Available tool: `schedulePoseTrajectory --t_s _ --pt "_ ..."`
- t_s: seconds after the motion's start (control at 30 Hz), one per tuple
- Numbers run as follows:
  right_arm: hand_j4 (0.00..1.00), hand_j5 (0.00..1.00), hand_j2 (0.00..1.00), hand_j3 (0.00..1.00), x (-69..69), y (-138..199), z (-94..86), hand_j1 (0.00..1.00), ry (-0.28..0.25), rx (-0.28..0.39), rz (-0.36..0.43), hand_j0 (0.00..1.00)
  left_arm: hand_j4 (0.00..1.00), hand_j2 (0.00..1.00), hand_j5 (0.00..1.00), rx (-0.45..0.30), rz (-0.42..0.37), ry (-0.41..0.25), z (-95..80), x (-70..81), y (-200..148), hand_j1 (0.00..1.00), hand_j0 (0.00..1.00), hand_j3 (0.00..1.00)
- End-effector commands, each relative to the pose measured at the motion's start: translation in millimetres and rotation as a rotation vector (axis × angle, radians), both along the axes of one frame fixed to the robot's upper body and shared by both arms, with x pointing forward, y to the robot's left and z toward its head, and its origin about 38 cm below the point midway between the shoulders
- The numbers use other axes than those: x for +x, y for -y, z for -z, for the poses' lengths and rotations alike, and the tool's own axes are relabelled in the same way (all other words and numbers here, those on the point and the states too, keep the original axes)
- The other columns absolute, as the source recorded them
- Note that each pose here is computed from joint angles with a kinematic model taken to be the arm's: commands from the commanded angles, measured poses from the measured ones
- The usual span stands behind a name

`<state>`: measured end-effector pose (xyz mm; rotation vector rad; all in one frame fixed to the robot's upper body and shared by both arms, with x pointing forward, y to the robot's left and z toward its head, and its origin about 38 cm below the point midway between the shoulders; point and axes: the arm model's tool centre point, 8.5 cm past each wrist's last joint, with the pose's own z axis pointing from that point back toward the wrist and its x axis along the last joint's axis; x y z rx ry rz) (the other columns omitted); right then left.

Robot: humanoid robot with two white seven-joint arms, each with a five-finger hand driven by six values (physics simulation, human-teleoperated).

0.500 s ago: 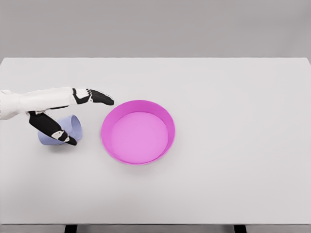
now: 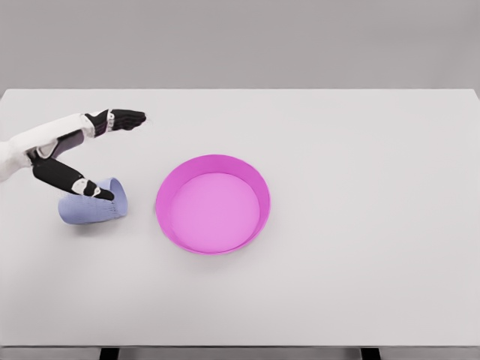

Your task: Flip the cup with left arm and place it on the plate

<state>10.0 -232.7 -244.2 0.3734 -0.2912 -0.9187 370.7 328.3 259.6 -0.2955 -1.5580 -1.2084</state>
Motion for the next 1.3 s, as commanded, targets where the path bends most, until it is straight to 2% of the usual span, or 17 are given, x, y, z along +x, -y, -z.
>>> schedulePoseTrajectory --t_s 0.0,0.03,0.07,0.13,0.27,0.33,0.47,0.5,0.8,0.87,0.97,1.13,1.2,1.27 --pt "1.0 1.0 1.0 1.0 0.0 0 0.0 1.0 0.0 0.001 0.001 1.0 1.0 1.0 1.0 0.044 -0.148 -0.12 7.2 7.4 -16 1.0 1.0 1.0" --pt "1.0 1.0 1.0 1.0 0.0 0 0.0 1.0 0.0 0.001 -0.001 1.0 1.0 1.0 1.0 0.085 -0.183 -0.166 13.8 4.4 -25 1.0 1.0 1.0" --pt "1.0 1.0 1.0 1.0 0.1 0 0.0 1.0 0.001 0.0 -0.001 1.0 1.0 1.0 1.0 0.124 -0.199 -0.182 19.6 -1.2 -35 1.0 1.0 1.0" --pt "1.0 1.0 1.0 1.0 0.1 0 0.0 1.0 0.001 0.0 -0.001 1.0 1.0 1.0 1.0 0.235 -0.198 -0.139 25.2 -3.5 -39 1.0 1.0 1.0" --pt "1.0 1.0 1.0 1.0 0.1 0 0.0 1.0 0.001 0.0 -0.001 1.0 1.0 1.0 1.0 0.234 -0.186 -0.15 31.3 -5.4 -37 1.0 1.0 1.0" --pt "1.0 1.0 1.0 1.0 0.0 0 0.0 1.0 0.0 0.001 -0.001 1.0 1.0 1.0 1.0 0.25 -0.165 -0.12 39.9 -3.5 -26 1.0 1.0 1.0" --pt "1.0 1.0 1.0 1.0 0.0 0 0.0 1.0 0.0 0.001 0.001 1.0 1.0 1.0 1.0 0.284 -0.149 -0.11 54.1 -6.3 -19 1.0 1.0 1.0" --pt "1.0 1.0 1.0 1.0 0.1 0 0.0 1.0 0.001 -0.001 0.001 1.0 1.0 1.0 1.0 0.272 -0.142 -0.113 57.4 -6.2 -15 1.0 1.0 1.0" --pt "1.0 1.0 1.0 1.0 0.1 0 0.0 1.0 0.001 0.0 -0.001 1.0 1.0 1.0 1.0 0.289 -0.144 -0.105 58.7 -5.7 -15 1.0 1.0 1.0" --pt "1.0 1.0 1.0 1.0 0.1 0 0.0 1.0 0.001 0.0 -0.001 1.0 1.0 1.0 1.0 0.285 -0.183 -0.083 57.3 -3.0 -17 1.0 1.0 1.0" --pt "1.0 1.0 1.0 1.0 0.1 0 0.0 1.0 0.001 0.0 -0.001 1.0 1.0 1.0 1.0 0.326 -0.278 -0.117 62.7 1.0 -26 1.0 1.0 1.0" --pt "1.0 1.0 1.0 1.0 0.0 0 0.0 1.0 0.0 0.001 -0.001 1.0 1.0 1.0 1.0 0.396 -0.304 -0.146 76.6 -3.7 -32 1.0 1.0 1.0" --pt "1.0 1.0 1.0 1.0 0.1 0 0.0 1.0 0.001 0.0 -0.001 1.0 1.0 1.0 1.0 0.385 -0.289 -0.142 80.3 -2.6 -24 1.0 1.0 1.0" --pt "1.0 1.0 1.0 1.0 0.0 0 0.0 1.0 0.0 0.001 -0.001 1.0 1.0 1.0 1.0 0.406 -0.285 -0.126 81.1 -2.3 -22 1.0 1.0 1.0"
